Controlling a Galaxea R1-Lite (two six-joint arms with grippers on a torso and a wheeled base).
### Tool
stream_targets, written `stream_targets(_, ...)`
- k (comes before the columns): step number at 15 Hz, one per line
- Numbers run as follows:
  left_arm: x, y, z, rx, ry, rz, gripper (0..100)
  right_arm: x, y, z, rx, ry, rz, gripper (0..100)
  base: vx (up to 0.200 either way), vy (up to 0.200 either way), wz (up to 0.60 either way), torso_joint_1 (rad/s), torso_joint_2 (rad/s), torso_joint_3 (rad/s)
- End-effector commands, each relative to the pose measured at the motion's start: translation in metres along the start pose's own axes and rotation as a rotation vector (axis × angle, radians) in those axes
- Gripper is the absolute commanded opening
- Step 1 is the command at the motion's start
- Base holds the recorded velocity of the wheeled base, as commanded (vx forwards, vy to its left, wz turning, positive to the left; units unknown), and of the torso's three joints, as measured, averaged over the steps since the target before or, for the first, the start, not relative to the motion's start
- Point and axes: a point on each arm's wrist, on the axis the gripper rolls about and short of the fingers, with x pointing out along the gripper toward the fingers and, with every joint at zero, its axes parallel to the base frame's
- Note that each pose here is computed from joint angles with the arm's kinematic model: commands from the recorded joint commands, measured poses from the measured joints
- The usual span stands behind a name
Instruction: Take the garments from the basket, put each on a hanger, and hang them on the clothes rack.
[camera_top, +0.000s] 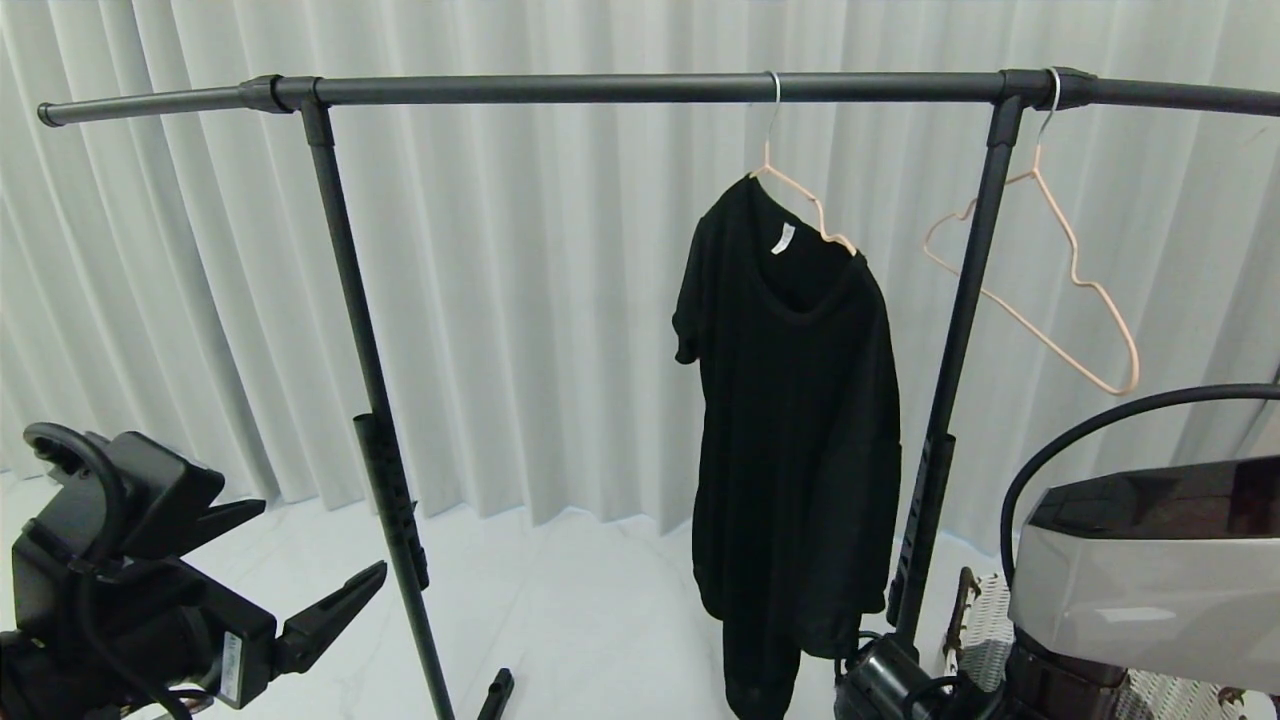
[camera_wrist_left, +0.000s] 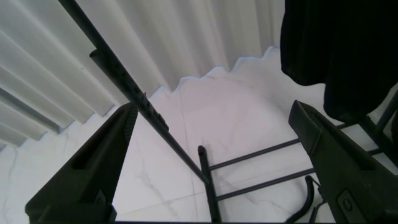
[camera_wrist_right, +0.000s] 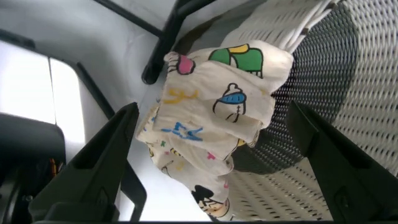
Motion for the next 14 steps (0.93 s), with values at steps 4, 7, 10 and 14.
stream_targets(4, 0.000, 0.001, 0.004, -0.001, -0.016, 0.002, 100, 0.003, 0.001, 0.001, 0.014, 0.003, -0.008, 0, 0.000, 0.000, 0.00, 0.000, 0.00, 0.000)
stream_targets(7, 0.000, 0.001, 0.004, -0.001, -0.017, 0.004, 100, 0.003, 0.002, 0.000, 0.012, 0.006, -0.008, 0, 0.000, 0.000, 0.00, 0.000, 0.00, 0.000)
stream_targets(10, 0.000, 0.001, 0.005, -0.001, -0.017, 0.003, 100, -0.001, 0.000, 0.002, 0.020, -0.007, -0.006, 0, 0.000, 0.000, 0.00, 0.000, 0.00, 0.000)
stream_targets(14, 0.001, 0.001, 0.004, -0.004, -0.013, 0.000, 100, -0.038, -0.016, 0.006, 0.080, -0.032, 0.000, 0, 0.000, 0.000, 0.00, 0.000, 0.00, 0.000)
